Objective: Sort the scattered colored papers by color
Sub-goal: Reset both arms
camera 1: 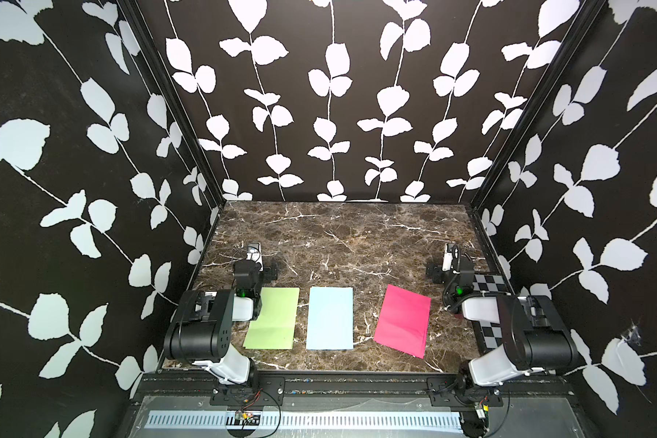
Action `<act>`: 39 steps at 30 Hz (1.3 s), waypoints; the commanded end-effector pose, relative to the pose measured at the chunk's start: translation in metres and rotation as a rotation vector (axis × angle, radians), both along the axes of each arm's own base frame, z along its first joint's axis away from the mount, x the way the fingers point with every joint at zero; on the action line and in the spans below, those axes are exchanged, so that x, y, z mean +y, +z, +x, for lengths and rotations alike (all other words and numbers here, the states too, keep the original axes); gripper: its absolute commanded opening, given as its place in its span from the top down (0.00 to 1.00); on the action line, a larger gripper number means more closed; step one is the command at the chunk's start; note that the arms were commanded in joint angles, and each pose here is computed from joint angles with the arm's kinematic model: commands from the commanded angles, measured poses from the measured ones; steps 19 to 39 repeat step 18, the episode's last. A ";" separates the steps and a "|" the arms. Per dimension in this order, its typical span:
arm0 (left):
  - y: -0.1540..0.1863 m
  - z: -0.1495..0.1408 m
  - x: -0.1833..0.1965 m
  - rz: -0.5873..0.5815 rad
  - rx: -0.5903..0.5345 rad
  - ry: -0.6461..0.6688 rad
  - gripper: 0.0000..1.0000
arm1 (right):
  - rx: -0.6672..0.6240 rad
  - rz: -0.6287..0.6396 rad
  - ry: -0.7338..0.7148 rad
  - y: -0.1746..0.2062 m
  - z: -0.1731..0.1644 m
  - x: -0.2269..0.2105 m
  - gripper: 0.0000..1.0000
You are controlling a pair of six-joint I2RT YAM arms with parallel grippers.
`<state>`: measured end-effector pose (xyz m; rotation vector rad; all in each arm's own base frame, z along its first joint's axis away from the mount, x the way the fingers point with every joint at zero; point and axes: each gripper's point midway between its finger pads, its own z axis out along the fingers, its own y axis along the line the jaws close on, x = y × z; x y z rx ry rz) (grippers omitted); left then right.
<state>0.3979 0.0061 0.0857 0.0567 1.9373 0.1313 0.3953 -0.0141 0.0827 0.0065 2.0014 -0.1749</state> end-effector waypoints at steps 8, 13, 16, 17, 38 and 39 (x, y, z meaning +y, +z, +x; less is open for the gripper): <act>0.011 0.002 -0.004 0.006 -0.030 -0.021 0.01 | -0.048 -0.013 0.010 0.010 0.001 0.000 0.01; 0.011 0.002 -0.004 0.006 -0.029 -0.021 0.01 | -0.041 -0.010 0.011 0.009 0.002 0.000 0.01; 0.011 0.002 -0.004 0.005 -0.029 -0.020 0.01 | -0.043 -0.010 0.011 0.009 0.002 0.000 0.01; 0.011 0.002 -0.004 0.006 -0.029 -0.019 0.01 | -0.042 -0.011 0.012 0.009 0.002 0.000 0.01; 0.011 0.002 -0.004 0.005 -0.029 -0.020 0.01 | -0.046 -0.011 0.012 0.009 0.001 0.000 0.01; 0.011 0.002 -0.004 0.005 -0.029 -0.020 0.01 | -0.046 -0.011 0.012 0.009 0.001 0.000 0.01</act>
